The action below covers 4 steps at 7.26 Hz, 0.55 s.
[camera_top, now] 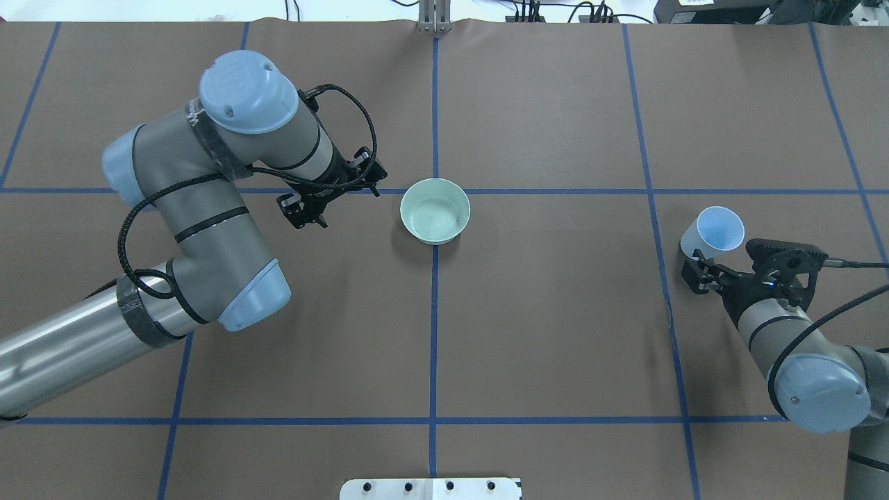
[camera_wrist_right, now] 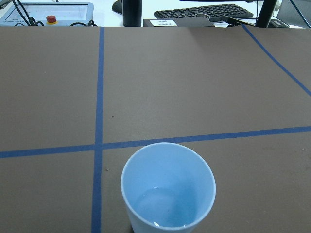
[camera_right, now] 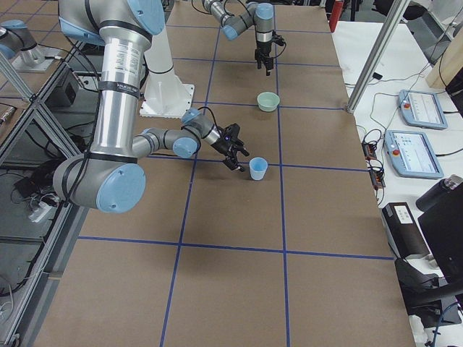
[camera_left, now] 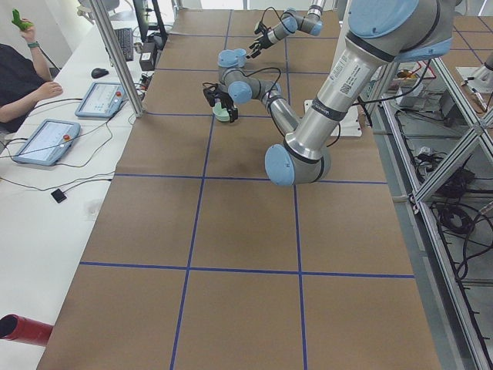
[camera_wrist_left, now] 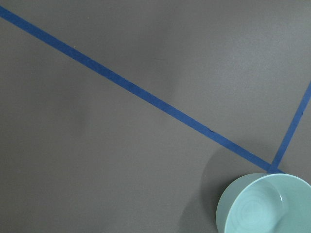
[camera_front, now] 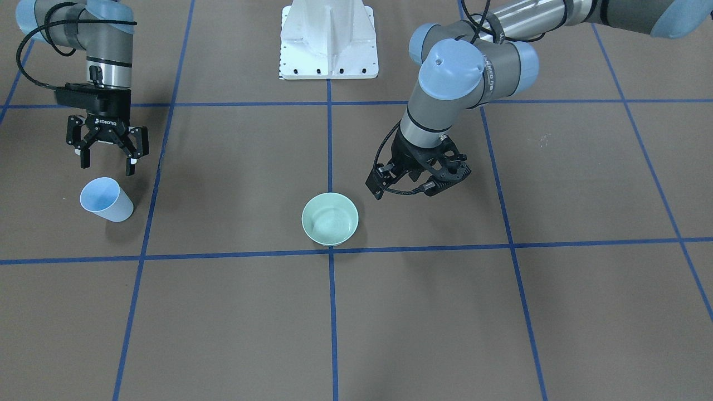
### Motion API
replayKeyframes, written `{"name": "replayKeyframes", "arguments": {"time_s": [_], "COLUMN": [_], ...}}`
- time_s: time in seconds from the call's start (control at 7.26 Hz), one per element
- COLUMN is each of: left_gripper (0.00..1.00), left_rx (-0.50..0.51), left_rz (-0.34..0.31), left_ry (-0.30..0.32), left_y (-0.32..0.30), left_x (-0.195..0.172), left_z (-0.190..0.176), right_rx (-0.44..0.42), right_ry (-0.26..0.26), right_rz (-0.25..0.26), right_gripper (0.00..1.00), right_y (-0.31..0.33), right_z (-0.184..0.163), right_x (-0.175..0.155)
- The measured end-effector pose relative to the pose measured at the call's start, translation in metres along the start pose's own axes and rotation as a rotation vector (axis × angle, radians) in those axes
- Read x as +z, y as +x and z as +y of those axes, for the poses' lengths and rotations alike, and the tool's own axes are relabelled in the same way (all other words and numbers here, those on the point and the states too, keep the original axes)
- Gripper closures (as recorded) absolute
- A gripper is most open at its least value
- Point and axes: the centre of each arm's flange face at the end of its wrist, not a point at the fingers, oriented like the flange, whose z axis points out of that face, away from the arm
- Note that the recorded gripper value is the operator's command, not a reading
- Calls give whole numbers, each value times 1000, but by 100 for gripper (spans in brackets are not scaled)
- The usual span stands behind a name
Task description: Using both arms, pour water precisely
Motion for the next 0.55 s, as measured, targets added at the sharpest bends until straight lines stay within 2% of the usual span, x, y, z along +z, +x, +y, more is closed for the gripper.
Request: {"name": "replayKeyframes", "arguments": {"time_s": [0.28,0.55], "left_gripper": [0,0], "left_rx": [0,0], "left_rz": [-2,-3], "left_ry": [0,-1], "left_y": [-1,-1], "left_x": [1,2], "left_z": [0,0], "right_rx": [-30,-56], "right_ry": [27,31], "right_rz": [8,15], "right_gripper": [1,1], "right_y": [1,3], "right_z": [14,25], "right_x": [6,11]}}
